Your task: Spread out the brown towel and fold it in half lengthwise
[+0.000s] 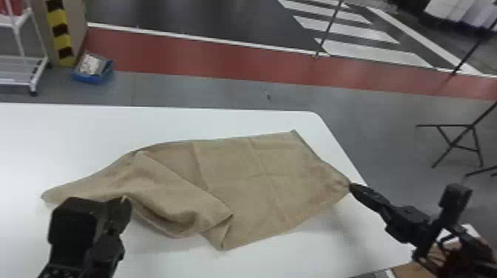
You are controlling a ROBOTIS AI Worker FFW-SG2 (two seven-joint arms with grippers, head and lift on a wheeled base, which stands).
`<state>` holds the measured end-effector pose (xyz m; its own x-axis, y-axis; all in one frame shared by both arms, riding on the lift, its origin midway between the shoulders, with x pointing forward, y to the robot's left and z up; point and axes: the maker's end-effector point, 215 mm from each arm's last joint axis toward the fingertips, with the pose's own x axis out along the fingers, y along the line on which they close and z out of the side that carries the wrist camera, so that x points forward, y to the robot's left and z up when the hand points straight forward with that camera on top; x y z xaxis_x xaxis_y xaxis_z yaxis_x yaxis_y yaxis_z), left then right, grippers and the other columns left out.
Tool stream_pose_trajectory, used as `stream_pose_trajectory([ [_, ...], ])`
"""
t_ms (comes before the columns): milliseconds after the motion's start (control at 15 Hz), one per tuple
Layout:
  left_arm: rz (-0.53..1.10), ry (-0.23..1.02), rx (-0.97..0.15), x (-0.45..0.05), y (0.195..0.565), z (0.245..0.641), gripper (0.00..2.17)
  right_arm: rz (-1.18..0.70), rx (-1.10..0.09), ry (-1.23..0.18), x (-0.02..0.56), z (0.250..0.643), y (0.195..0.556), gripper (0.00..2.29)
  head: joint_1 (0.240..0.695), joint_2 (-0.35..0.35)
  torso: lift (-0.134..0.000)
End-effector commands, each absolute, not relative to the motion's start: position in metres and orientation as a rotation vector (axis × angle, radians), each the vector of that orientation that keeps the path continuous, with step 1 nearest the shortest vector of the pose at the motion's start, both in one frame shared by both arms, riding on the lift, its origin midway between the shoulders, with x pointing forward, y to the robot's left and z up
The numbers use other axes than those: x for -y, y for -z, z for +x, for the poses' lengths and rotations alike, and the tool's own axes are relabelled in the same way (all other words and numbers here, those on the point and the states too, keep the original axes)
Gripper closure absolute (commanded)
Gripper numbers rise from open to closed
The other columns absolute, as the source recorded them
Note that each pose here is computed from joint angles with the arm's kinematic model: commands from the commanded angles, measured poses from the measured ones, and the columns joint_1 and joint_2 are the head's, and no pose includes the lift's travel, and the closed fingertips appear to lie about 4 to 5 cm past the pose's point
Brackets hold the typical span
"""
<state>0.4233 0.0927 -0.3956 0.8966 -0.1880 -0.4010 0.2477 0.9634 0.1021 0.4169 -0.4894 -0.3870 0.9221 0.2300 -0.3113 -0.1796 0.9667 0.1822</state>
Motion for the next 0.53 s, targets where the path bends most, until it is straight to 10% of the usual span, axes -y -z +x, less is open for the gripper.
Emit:
stream_pose_trajectory([
  [0,0.21,0.167,-0.414,-0.139,0.376,0.423,1.74,0.14,-0.318,-0.185,0.505,0.41,0.37,1.42,0.695,-0.35,-0.128],
  [467,0.272,-0.017,-0.483,-0.254,0.331,0.429,1.74,0.194,-0.341,-0.183,0.512,0.415,0.329,1.42,0.695,-0.35,-0.128],
])
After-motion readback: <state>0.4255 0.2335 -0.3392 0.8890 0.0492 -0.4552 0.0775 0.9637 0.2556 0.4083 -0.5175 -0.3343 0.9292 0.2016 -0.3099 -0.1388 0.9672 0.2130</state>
